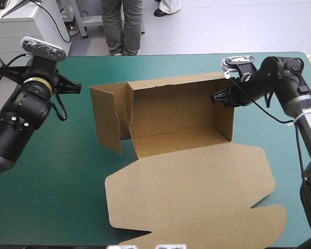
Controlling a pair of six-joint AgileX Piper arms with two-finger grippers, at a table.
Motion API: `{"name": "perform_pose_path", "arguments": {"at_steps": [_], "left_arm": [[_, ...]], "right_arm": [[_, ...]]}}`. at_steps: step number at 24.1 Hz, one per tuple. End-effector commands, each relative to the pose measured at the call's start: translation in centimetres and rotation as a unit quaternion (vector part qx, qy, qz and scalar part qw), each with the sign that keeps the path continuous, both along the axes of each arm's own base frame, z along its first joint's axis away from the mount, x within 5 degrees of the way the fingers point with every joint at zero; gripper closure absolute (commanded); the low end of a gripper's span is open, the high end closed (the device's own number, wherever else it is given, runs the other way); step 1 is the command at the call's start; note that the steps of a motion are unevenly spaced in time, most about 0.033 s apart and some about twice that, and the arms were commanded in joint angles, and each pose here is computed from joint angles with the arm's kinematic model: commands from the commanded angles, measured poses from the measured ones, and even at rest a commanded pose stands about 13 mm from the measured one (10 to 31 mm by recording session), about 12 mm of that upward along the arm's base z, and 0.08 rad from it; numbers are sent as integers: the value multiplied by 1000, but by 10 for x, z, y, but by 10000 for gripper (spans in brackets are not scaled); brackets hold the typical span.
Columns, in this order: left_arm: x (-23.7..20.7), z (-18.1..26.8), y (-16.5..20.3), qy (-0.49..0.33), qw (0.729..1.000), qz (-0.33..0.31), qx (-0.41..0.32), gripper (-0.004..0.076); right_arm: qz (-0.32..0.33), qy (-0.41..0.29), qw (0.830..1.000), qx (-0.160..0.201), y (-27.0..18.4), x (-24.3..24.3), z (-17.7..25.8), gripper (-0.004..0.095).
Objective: Fold the box
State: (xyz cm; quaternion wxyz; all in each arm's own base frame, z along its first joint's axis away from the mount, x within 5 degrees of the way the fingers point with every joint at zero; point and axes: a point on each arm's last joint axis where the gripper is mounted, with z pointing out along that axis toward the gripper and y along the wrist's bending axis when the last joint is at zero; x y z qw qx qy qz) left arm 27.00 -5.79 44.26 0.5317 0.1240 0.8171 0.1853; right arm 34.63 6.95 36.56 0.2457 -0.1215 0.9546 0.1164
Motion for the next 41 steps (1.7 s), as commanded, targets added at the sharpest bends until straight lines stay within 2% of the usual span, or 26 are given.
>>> {"name": "perform_pose_path", "arguments": {"at_steps": [1, 6, 13, 15, 17, 18, 20, 24, 28, 32, 41], "left_arm": [[-5, 12, 26, -3, 999, 7, -54, 729], [-3, -6, 60, 57, 992, 40, -105, 729], [-5, -20, 68, 103, 984, 34, -141, 729], [-5, -20, 66, 106, 983, 27, -146, 729], [-5, -21, 64, 108, 981, 19, -160, 729], [-5, -21, 64, 108, 981, 19, -160, 729], [-6, -22, 64, 117, 982, 16, -146, 729], [-6, -23, 65, 122, 982, 18, -143, 730], [-6, -23, 65, 121, 982, 18, -143, 730], [-6, -23, 65, 120, 982, 18, -143, 731], [-7, -24, 65, 127, 982, 18, -141, 731]], "right_arm": [[-1, 15, 1000, 25, 2, 1, 5, 907], [-4, 30, 999, 43, 7, 19, -16, 907], [-3, 2, 999, 38, 15, 44, -40, 900], [1, -3, 999, 35, 23, 50, -48, 863], [12, -18, 1000, 17, 34, 61, -64, 719], [18, -28, 999, 8, 35, 63, -66, 685], [28, -45, 999, 4, 35, 66, -59, 639], [44, -89, 995, 5, 35, 61, 1, 641], [50, -66, 996, -12, 30, 47, 34, 644], [47, -63, 997, -25, 28, 47, 34, 644], [45, -19, 998, -34, 32, 70, -3, 658]]}}
